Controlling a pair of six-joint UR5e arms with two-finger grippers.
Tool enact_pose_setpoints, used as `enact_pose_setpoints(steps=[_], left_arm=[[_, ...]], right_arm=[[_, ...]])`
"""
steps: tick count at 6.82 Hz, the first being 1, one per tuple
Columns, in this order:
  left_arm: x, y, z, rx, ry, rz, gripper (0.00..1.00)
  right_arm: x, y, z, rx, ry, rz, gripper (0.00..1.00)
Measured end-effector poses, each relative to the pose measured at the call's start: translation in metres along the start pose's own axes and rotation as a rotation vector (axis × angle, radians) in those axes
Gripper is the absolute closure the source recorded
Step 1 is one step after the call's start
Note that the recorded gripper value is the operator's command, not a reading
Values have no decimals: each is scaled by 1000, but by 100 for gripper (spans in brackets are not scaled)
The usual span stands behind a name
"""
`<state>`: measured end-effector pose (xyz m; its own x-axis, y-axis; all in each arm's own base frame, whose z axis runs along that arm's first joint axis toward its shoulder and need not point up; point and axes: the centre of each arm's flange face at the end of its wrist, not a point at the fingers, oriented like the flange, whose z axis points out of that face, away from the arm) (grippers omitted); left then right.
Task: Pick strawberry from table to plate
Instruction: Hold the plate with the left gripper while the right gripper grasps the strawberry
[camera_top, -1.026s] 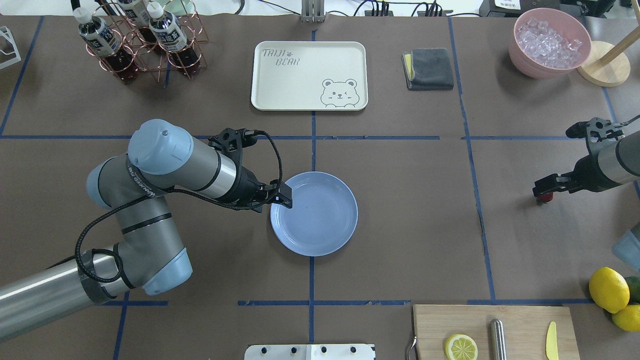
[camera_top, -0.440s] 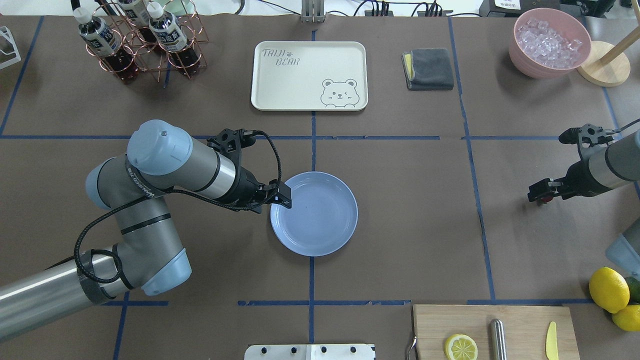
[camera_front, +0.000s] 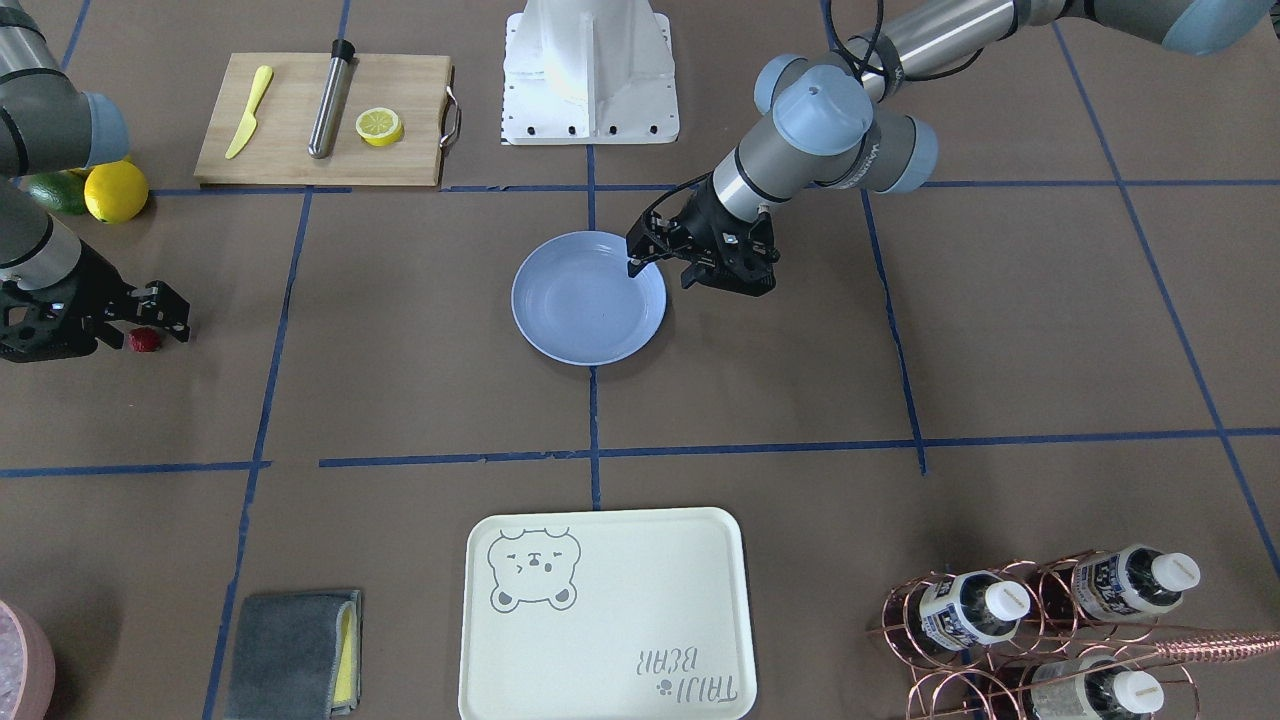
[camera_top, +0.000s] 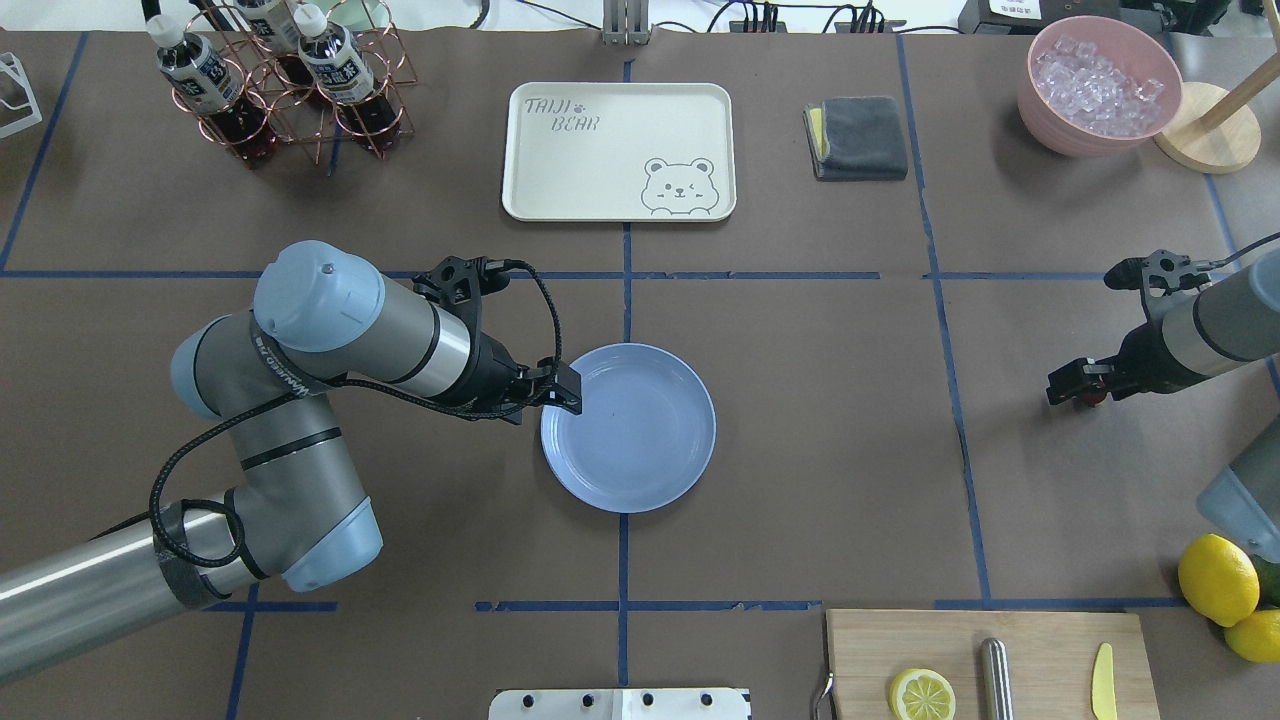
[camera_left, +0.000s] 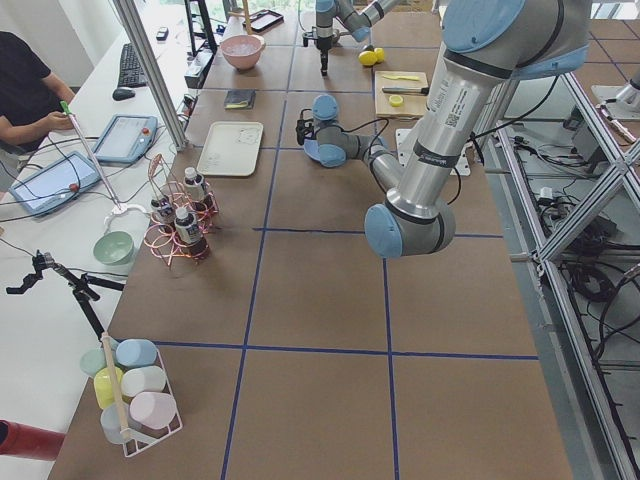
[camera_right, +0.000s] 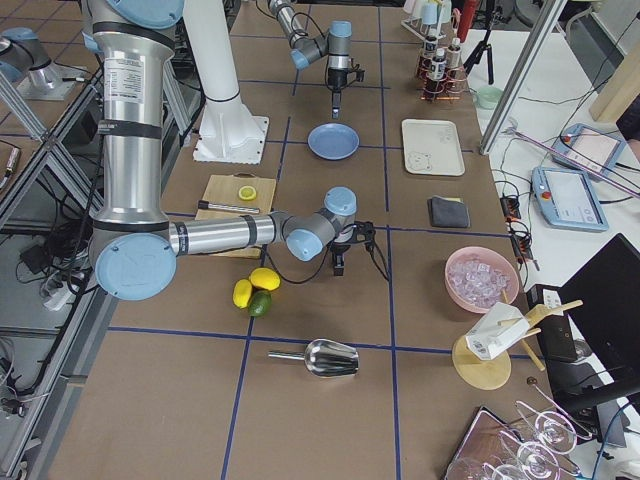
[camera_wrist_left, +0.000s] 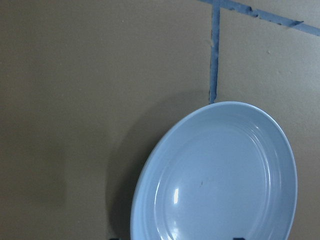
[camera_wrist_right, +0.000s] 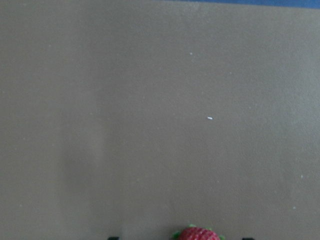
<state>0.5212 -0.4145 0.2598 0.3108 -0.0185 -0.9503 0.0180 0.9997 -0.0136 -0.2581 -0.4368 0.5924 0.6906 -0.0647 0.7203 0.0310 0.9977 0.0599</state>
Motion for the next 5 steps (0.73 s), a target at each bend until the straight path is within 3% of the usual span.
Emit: enact_pose_setpoints(steps=[1, 2, 3, 5], left_arm=[[0, 0, 0, 3, 0, 0, 20], [0, 0, 0, 4, 0, 0, 20], [0, 0, -1, 5, 1, 1, 20], [2, 0, -3, 6, 5, 3, 20]], right_arm=[[-1, 0, -1, 1, -1, 2, 79], [-1, 0, -3, 4, -5, 4, 86], [-2, 1, -5, 7, -8, 3, 100], [-6, 2, -14, 25, -25, -11, 100]])
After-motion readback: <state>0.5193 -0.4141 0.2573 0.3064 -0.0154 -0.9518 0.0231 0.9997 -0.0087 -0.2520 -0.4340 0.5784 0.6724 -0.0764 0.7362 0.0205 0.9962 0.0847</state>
